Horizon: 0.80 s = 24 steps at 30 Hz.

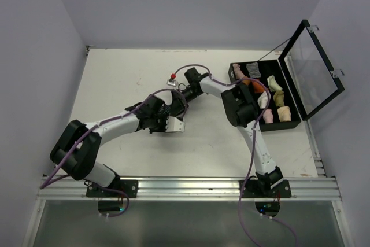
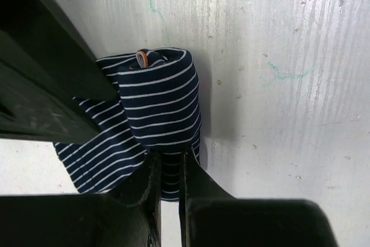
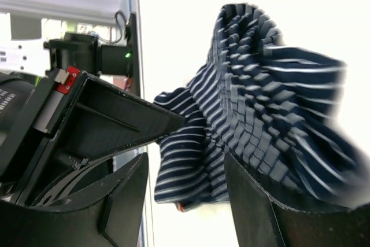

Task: Roll the underwear

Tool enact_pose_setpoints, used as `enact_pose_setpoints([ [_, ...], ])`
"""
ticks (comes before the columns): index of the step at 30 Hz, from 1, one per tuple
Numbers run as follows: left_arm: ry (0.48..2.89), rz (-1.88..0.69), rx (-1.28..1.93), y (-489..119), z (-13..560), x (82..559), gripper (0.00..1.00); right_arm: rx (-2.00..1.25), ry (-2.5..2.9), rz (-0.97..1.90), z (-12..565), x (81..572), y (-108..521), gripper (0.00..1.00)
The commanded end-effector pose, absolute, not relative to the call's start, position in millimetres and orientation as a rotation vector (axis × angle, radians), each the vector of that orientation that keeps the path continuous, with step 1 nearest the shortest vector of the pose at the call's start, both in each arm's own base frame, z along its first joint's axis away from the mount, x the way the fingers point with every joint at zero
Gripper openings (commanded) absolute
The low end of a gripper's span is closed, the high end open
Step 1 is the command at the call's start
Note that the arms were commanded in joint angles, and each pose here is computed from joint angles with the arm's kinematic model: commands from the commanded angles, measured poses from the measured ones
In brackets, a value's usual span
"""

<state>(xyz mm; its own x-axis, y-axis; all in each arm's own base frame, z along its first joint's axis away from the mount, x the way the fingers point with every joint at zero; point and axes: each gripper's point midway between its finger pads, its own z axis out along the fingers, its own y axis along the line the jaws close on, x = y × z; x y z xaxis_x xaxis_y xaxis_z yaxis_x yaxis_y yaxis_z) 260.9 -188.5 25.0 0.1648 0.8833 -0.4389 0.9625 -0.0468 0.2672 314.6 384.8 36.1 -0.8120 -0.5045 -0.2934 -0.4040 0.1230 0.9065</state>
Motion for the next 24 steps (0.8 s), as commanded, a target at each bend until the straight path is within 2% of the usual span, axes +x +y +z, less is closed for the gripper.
enact_pose_setpoints([
  [1, 2.031, -0.521, 2.168, -148.2, -20.2, 162.1, 0.00, 1.098, -2.666, -1.601, 1.0, 386.6, 350.6, 0.61],
  [6, 2.092, -0.597, 2.193, -146.6, -16.2, 152.3, 0.00, 1.211, -2.821, -1.658, 61.6, 436.1, 321.7, 0.61],
  [9, 2.151, -0.666, 2.174, -153.8, -12.3, 152.4, 0.00, 1.286, -2.913, -1.641, 91.2, 450.3, 298.0, 0.62],
  [10, 2.168, -0.708, 2.157, -158.2, -10.8, 151.5, 0.00, 1.358, -2.951, -1.650, 119.8, 452.5, 292.3, 0.62],
  [12, 2.255, -0.778, 2.124, -161.4, -10.4, 154.5, 0.00, 1.404, -2.990, -1.608, 131.4, 449.0, 278.4, 0.63],
  [13, 2.276, -0.817, 2.110, -164.4, -10.9, 155.3, 0.00, 1.471, -3.024, -1.602, 158.3, 445.6, 273.1, 0.63],
  [16, 2.361, -0.850, 2.041, -170.1, -13.4, 175.1, 0.01, 1.592, -3.093, -1.482, 182.1, 429.5, 255.6, 0.63],
  [24, 2.581, -0.996, 1.948, -168.8, -43.8, 214.5, 0.03, 1.831, -2.923, -1.380, 189.0, 345.8, 232.6, 0.59],
])
